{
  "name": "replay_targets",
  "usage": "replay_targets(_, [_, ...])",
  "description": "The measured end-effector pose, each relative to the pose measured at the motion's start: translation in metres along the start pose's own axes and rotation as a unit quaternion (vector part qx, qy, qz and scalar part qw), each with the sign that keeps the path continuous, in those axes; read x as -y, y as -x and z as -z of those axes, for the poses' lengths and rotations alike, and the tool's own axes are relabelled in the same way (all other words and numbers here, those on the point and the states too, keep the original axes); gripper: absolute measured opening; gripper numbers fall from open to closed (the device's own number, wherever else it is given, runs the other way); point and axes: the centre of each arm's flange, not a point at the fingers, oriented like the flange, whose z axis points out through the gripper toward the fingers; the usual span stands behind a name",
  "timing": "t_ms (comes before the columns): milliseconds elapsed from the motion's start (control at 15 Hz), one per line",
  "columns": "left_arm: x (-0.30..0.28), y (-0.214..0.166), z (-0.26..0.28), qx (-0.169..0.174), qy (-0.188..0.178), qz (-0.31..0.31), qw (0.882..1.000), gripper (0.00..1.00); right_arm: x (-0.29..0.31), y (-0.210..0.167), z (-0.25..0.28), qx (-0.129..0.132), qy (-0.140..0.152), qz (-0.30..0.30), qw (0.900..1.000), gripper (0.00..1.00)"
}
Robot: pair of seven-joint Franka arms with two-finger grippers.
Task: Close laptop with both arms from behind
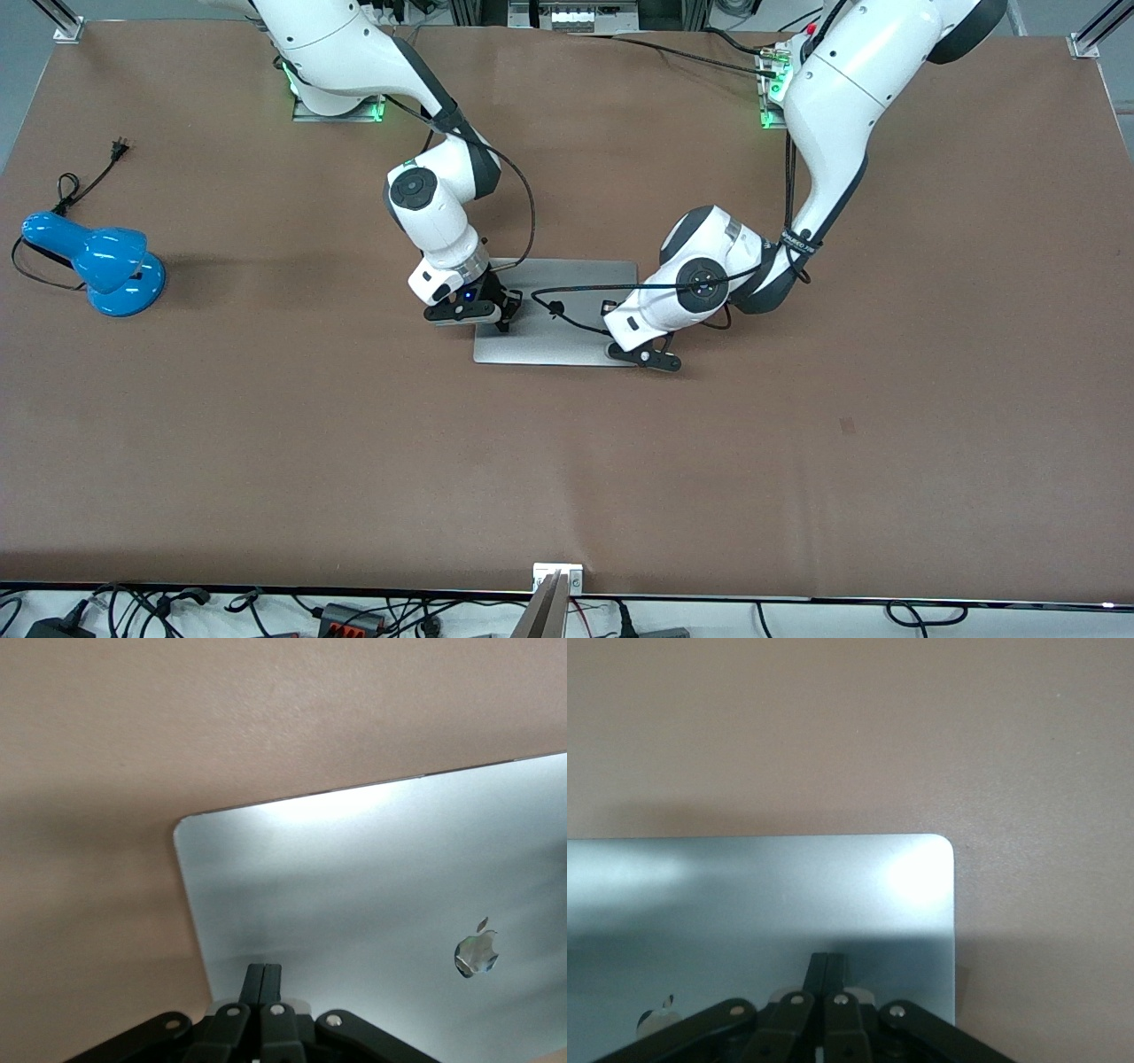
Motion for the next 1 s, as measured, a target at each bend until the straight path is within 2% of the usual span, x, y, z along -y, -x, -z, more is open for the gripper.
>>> replay_targets(133, [0.003,-0.001,0.012,0.0,-0.003,0.002,1.0,0.01,0.001,-0.005,0.002,0.005,0.002,-0.001,1.0,0.01])
replay_targets(533, [0.008,-0.001,0.041,0.001,-0.011,0.005,1.0,0.01,0.011,-0.039,0.043,0.048,0.027,-0.005,0.998,0.01])
replay_targets(667, [0.012,0.0,0.056,0.004,-0.016,0.008,1.0,0.01,0.008,-0.051,0.069,0.079,0.052,-0.001,0.996,0.01])
replay_targets(800, [0.018,0.001,0.073,0.005,-0.021,0.018,1.0,0.01,0.004,-0.064,0.105,0.113,0.091,0.013,0.989,0.01])
replay_targets(867, [0.024,0.001,0.083,0.007,-0.024,0.023,0.999,0.01,0.003,-0.071,0.126,0.13,0.108,0.015,0.985,0.06])
replay_targets(1000, [0.043,0.001,0.114,0.011,-0.032,0.037,0.999,0.02,0.0,-0.079,0.174,0.17,0.136,0.016,0.976,0.23])
